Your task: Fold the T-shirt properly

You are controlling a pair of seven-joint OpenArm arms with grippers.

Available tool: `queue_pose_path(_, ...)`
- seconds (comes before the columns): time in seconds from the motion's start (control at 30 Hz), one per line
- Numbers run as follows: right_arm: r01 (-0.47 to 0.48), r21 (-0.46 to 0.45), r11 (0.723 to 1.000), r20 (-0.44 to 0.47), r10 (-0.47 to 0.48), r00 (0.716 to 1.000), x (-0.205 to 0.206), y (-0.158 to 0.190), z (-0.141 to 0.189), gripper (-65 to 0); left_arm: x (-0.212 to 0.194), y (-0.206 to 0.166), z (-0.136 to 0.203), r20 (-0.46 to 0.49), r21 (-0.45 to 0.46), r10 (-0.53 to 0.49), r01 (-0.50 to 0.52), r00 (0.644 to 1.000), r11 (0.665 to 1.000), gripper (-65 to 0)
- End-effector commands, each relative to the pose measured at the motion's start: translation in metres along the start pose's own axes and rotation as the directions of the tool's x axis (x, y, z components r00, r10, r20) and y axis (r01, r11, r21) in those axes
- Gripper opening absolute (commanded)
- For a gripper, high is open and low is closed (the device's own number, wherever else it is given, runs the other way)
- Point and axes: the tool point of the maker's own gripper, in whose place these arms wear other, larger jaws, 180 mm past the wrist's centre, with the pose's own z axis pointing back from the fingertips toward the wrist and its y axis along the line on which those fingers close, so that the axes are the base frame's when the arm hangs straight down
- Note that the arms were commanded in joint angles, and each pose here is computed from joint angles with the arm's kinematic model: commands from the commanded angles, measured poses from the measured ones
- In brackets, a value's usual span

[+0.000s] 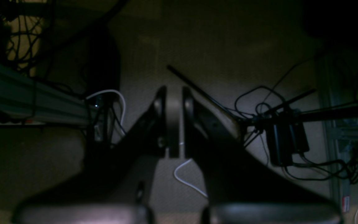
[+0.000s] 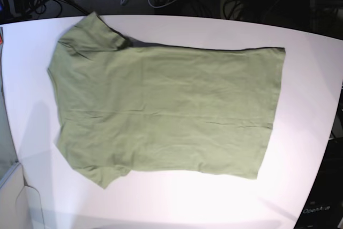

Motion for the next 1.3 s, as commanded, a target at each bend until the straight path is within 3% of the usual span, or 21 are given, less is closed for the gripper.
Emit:
queue_pose_path(0.0, -0.001, -0.009, 1.0, 0.004, 0.001, 1.0, -0.002, -0.005, 0.008, -65.0, 0.015, -0.001, 0.002, 0.026, -0.005, -0.008, 0.008, 1.0, 1.0, -64.4)
queue_pose_path(0.17, -0.002, -0.015, 1.0, 0.005, 0.003, 1.0, -0.002, -0.008, 0.008, -65.0, 0.037, -0.015, -0.021, -0.015, -0.05, -0.043, 0.042, 0.999, 0.998, -64.4)
queue_pose_path(0.47, -0.004, -0.017, 1.0, 0.014, 0.004, 1.0, 0.0, -0.009, 0.007, -65.0, 0.083, -0.01, -0.042, -0.013, -0.084, 0.026, -0.027, 1.0, 0.996, -64.4)
queue_pose_path(0.6, -0.005, -0.019, 1.0, 0.016, 0.005, 1.0, 0.0, -0.011, 0.011, -65.0, 0.103, 0.01, -0.053, 0.001, -0.039, -0.023, 0.023, 1.0, 0.999, -64.4)
queue_pose_path(0.7, -0.006, -0.023, 1.0, 0.071, 0.007, 0.997, 0.007, -0.012, 0.019, -65.0, 0.113, 0.028, -0.062, 0.01, 0.005, -0.046, 0.046, 0.999, 0.999, -64.4)
queue_pose_path(0.77, -0.001, -0.053, 0.999, 0.097, 0.007, 0.995, 0.01, -0.019, 0.028, -65.0, 0.114, 0.034, -0.071, -0.008, 0.015, -0.056, 0.056, 0.998, 0.998, -64.4)
queue_pose_path(0.93, 0.002, -0.09, 0.996, 0.1, 0.007, 0.995, 0.009, -0.028, 0.036, -65.0, 0.107, 0.017, -0.09, -0.093, -0.101, -0.083, 0.074, 0.992, 0.992, -64.4)
queue_pose_path(1.27, 0.001, -0.205, 0.979, 0.154, 0.031, 0.988, 0.018, -0.061, 0.056, -65.0, 0.1, 0.028, -0.11, -0.152, -0.07, -0.176, 0.167, 0.973, 0.984, -64.4)
